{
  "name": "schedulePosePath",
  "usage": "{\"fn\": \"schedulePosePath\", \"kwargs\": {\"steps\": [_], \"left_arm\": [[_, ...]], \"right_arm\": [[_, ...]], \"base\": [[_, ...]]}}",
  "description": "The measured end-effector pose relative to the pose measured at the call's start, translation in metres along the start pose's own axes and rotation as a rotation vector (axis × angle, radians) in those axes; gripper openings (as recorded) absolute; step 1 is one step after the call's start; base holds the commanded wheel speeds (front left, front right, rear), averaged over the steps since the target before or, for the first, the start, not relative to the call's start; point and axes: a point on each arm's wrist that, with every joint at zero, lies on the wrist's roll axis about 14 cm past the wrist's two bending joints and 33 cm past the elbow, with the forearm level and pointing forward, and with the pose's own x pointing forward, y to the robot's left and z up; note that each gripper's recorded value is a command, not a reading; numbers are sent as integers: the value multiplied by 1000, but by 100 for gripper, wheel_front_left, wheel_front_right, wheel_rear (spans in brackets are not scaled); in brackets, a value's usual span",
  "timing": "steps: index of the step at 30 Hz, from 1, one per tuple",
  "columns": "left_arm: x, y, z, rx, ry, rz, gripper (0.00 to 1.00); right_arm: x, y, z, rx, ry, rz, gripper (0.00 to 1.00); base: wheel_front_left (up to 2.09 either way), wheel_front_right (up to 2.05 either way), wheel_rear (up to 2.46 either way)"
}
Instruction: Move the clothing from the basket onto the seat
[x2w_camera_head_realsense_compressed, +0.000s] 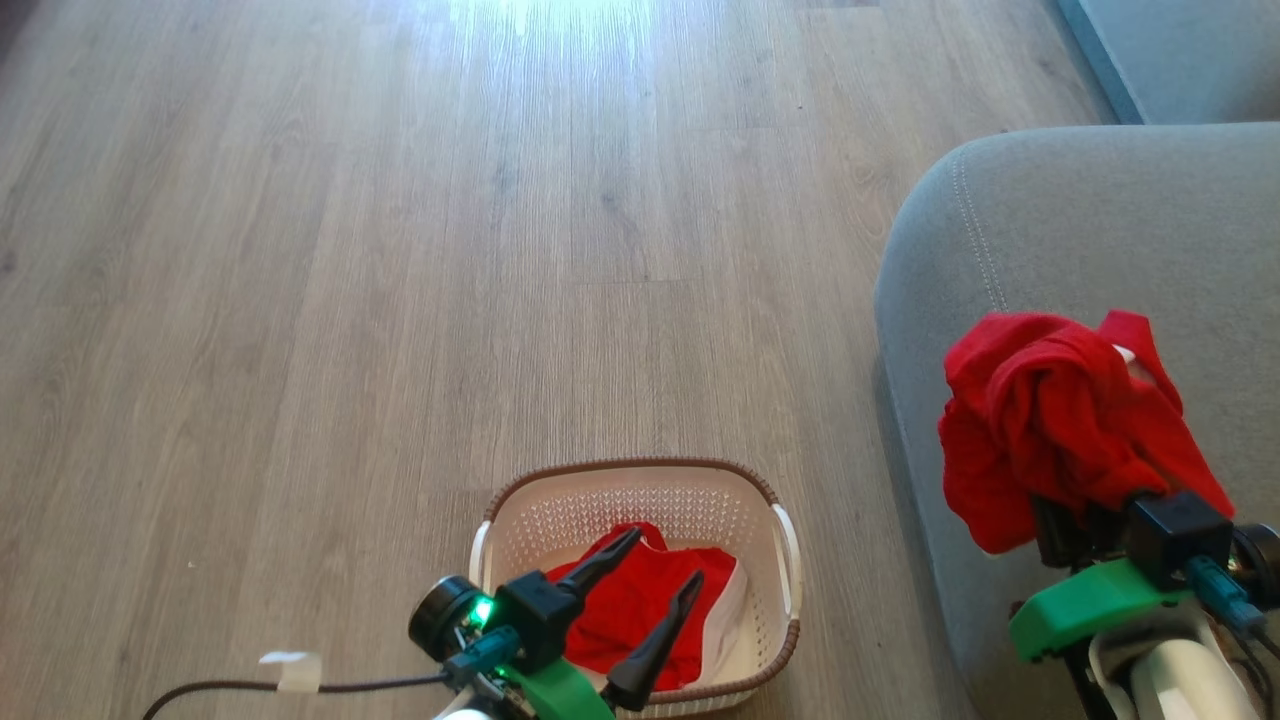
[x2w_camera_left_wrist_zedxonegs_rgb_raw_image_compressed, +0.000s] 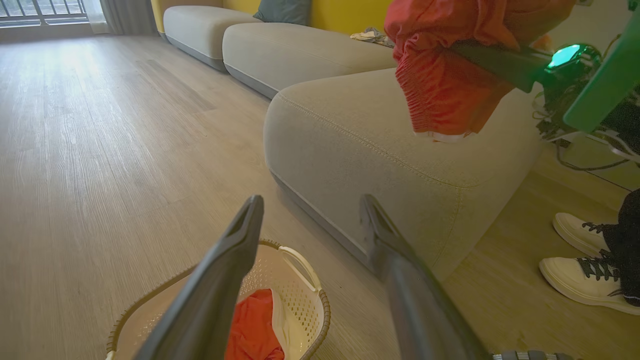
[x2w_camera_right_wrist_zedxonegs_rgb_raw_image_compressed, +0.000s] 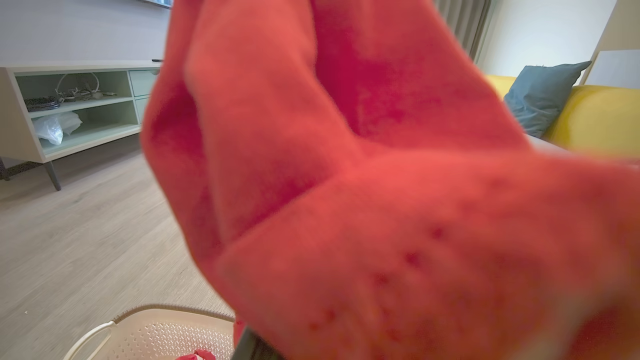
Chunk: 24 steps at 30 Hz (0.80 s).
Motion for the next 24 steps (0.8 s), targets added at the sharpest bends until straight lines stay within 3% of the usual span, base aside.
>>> {"fn": "schedulePosePath", "kwargs": {"steps": [24], "left_arm": [[-1,7,-8,-6,24,25,100]], "right_arm": [[-4,-3,-8,6,24,-15,0]], "base": [[0,0,0]]}}
